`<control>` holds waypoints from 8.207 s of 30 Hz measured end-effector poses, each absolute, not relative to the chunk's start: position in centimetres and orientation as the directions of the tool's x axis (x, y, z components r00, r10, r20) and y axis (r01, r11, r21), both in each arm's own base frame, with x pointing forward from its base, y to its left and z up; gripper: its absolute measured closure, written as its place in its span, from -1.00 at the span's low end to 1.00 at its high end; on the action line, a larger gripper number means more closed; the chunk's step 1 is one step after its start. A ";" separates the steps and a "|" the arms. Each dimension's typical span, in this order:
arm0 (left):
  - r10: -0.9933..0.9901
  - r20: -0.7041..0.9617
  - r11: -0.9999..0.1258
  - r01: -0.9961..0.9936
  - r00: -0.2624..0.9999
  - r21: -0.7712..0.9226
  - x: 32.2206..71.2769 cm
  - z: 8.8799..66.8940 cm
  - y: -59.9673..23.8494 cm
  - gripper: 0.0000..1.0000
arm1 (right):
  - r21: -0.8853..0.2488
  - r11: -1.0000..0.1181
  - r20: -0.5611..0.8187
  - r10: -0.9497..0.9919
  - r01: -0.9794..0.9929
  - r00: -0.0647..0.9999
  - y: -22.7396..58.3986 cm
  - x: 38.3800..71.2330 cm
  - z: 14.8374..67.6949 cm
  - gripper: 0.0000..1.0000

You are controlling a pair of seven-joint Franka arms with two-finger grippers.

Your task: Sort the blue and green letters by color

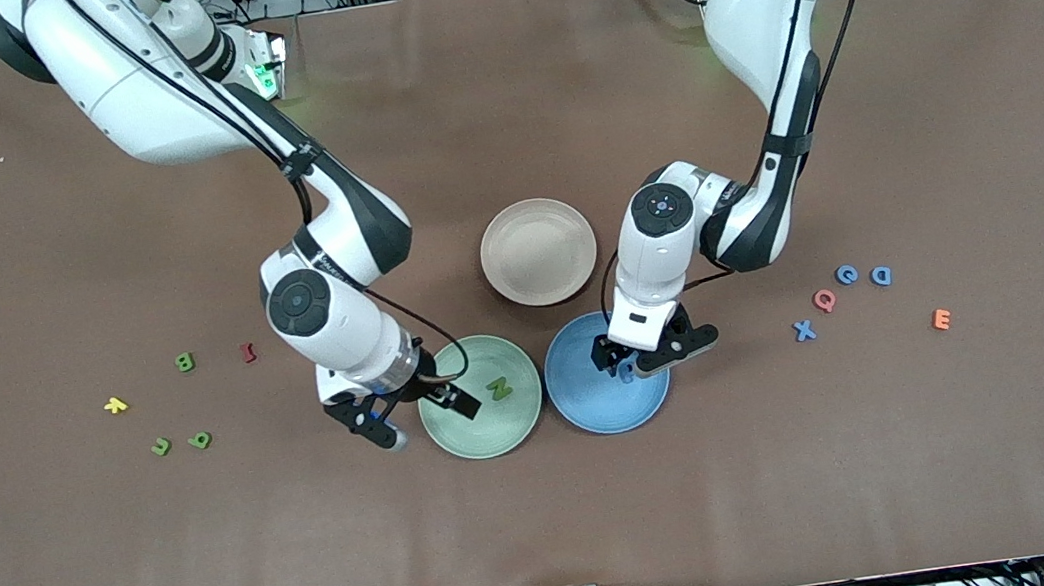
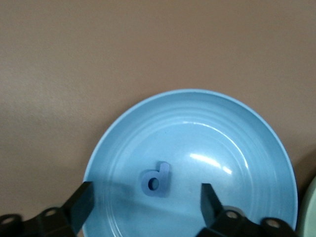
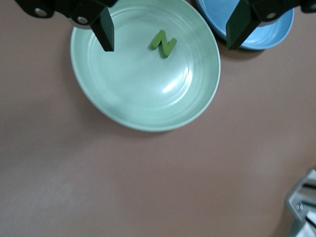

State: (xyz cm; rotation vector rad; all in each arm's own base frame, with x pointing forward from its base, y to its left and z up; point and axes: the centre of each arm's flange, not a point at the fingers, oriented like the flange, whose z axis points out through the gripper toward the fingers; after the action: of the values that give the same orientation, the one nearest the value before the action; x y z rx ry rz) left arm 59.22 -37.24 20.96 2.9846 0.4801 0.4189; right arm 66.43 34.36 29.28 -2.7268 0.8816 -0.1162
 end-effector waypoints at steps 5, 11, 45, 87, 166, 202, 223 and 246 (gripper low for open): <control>0.275 0.262 -0.960 0.278 0.925 0.027 60.2 23.1 -34.3 -1.00 | -0.211 -0.808 -0.006 -0.562 -0.551 0.827 30.6 67.3 32.8 -1.00; 0.123 0.191 -0.982 0.146 0.974 -0.116 60.5 25.2 -28.0 -1.00 | -0.149 -0.828 0.004 -0.548 -0.541 0.837 23.8 68.1 38.4 -1.00; -0.330 -0.074 -0.924 -0.338 0.941 -0.178 59.4 24.1 3.0 -1.00 | -0.048 -0.933 -0.013 -0.356 -0.356 0.935 -1.2 68.6 37.0 -1.00; -0.324 -0.059 -0.936 -0.329 0.944 -0.125 56.1 18.0 4.3 -1.00 | -0.026 -0.981 -0.034 -0.193 -0.194 0.981 -6.1 69.2 26.4 -1.00; -0.016 0.088 -1.000 -0.018 0.996 0.017 58.2 28.2 -25.3 0.36 | 0.017 -0.992 0.008 -0.129 -0.129 0.992 -3.9 67.6 17.8 -0.47; 0.167 0.126 -0.985 0.161 0.978 0.055 59.7 25.4 -36.9 0.36 | 0.013 -0.991 0.007 -0.132 -0.132 0.991 -4.1 67.5 17.7 0.25; 0.192 0.127 -0.981 0.187 0.973 0.053 60.9 23.1 -38.1 -0.22 | -0.042 -0.965 0.016 -0.261 -0.260 0.965 8.0 69.6 23.8 0.25; 0.129 0.111 -0.991 0.131 0.985 -0.014 63.8 27.0 -31.7 -1.00 | -0.075 -0.897 0.020 -0.439 -0.436 0.898 30.7 64.7 26.4 0.25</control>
State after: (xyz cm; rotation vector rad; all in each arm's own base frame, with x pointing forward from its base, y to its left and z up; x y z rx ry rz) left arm 63.76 -31.75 27.04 3.1514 0.2059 0.1742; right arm 64.67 30.74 26.39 -2.9937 0.6904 -0.0565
